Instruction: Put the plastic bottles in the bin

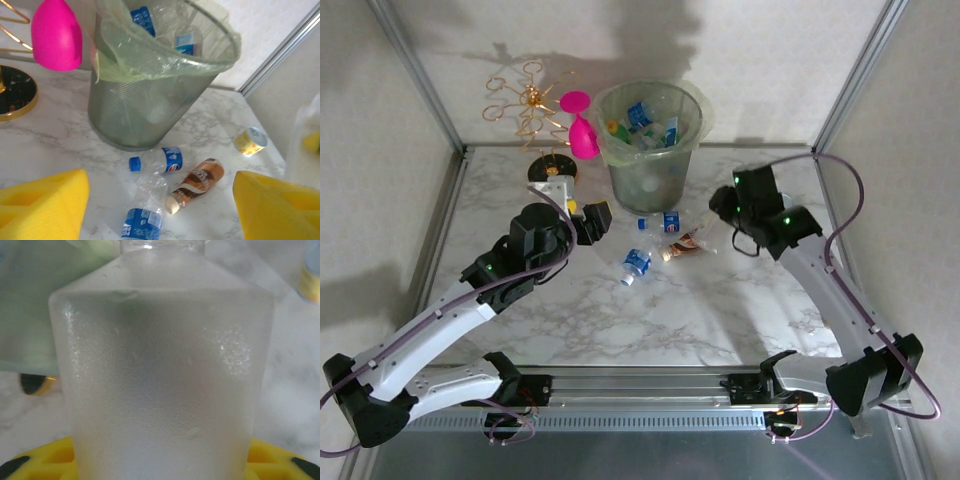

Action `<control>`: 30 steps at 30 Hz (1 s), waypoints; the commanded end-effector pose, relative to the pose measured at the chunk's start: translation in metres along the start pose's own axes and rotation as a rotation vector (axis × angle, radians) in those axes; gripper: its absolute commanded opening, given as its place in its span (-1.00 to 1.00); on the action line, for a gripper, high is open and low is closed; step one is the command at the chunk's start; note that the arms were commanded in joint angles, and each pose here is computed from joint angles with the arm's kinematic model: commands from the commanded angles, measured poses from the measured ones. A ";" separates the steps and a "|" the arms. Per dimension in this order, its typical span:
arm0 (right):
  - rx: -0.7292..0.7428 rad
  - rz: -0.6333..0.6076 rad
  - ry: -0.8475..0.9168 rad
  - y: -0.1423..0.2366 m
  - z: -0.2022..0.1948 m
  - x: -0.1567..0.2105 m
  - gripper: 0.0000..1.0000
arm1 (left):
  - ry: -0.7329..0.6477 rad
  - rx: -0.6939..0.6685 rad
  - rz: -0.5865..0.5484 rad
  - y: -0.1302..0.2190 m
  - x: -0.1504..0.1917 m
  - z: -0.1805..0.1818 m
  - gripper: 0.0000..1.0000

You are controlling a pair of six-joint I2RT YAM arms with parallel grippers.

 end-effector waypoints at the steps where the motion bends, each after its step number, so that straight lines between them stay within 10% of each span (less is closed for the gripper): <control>1: -0.152 -0.071 0.109 0.000 0.047 -0.027 -0.24 | -0.026 -0.048 -0.051 0.003 -0.003 0.004 0.49; 15: -0.557 -0.110 0.155 -0.060 0.180 -0.110 -0.10 | -0.038 -0.109 -0.059 0.002 0.006 0.013 0.48; 30: -0.658 -0.015 0.323 -0.143 0.194 -0.078 -0.09 | -0.031 -0.090 -0.060 0.004 0.006 0.012 0.48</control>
Point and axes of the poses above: each hand's point on the last joint's axis, 136 mm out from that joint toward the fingers, its own y axis back along the fingers, its own z axis along the line the jaws close on, x = y × z, the point moved 9 cm from there along y, back along the fingers, and after that the axes turned 13 degrees about -y, right-handed, at the moved point
